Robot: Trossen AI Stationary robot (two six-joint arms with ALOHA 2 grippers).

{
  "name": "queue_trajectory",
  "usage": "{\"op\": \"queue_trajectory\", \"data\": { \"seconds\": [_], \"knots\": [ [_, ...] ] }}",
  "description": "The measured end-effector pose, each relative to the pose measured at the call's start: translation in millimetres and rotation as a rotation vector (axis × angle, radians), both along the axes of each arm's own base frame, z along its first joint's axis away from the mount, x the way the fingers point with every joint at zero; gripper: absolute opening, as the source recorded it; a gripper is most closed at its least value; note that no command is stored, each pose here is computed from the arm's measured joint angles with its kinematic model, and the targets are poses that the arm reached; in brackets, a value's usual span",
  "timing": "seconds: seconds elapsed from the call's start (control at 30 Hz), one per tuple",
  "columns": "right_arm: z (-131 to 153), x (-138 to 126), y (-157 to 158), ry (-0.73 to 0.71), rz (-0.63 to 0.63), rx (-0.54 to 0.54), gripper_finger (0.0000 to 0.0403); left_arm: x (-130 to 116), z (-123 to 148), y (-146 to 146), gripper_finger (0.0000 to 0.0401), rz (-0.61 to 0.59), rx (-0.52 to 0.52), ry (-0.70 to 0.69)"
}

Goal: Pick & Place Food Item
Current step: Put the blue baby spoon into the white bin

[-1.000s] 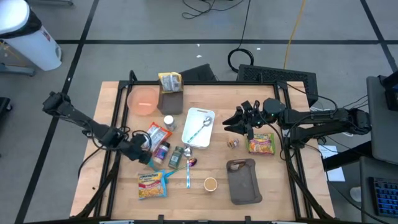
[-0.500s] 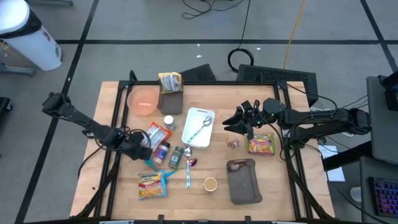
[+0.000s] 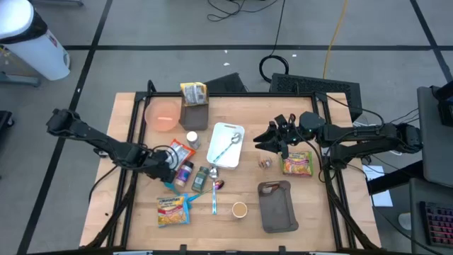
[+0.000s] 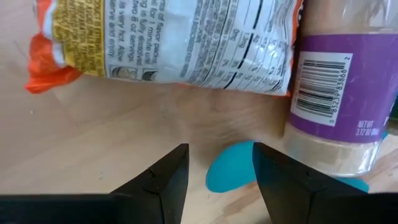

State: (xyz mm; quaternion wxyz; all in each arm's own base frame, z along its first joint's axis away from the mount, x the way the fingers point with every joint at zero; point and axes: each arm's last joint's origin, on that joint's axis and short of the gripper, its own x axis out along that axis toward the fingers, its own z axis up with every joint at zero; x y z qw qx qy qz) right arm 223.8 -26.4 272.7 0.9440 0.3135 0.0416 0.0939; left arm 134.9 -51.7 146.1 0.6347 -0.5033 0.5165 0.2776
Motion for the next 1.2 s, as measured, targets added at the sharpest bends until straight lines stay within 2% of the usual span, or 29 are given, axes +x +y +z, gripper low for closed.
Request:
{"op": "queue_trajectory", "data": {
  "seconds": [0.3,0.4,0.53,0.6,0.67,0.93,1.03,1.2],
  "knots": [
    [0,0,0,0.0,0.0,-0.004,0.018,6,-4,3,0.0174,-0.042,-0.052,0.017],
    [0,0,0,0.0,0.0,-0.004,0.018,7,-5,4,0.014,-0.039,-0.05,0.023],
    [0,0,0,0.0,0.0,-0.004,0.018,7,-4,6,0.0073,-0.05,-0.048,0.017],
    [0,0,0,0.0,0.0,-0.004,0.018,8,-4,6,0.0031,-0.069,-0.063,0.011],
    [0,0,0,0.0,0.0,-0.004,0.018,9,-3,6,0.0011,-0.095,-0.091,0.001],
    [0,0,0,-0.003,0.001,-0.018,0.018,15,8,5,0.0007,-0.189,-0.163,-0.025],
    [0,0,0,-0.004,0.001,-0.019,0.018,18,20,4,0.0005,-0.217,-0.14,-0.024],
    [0,0,0,-0.006,0.001,-0.03,0.018,23,54,8,0.0004,-0.235,-0.042,-0.025]
  ]
}}
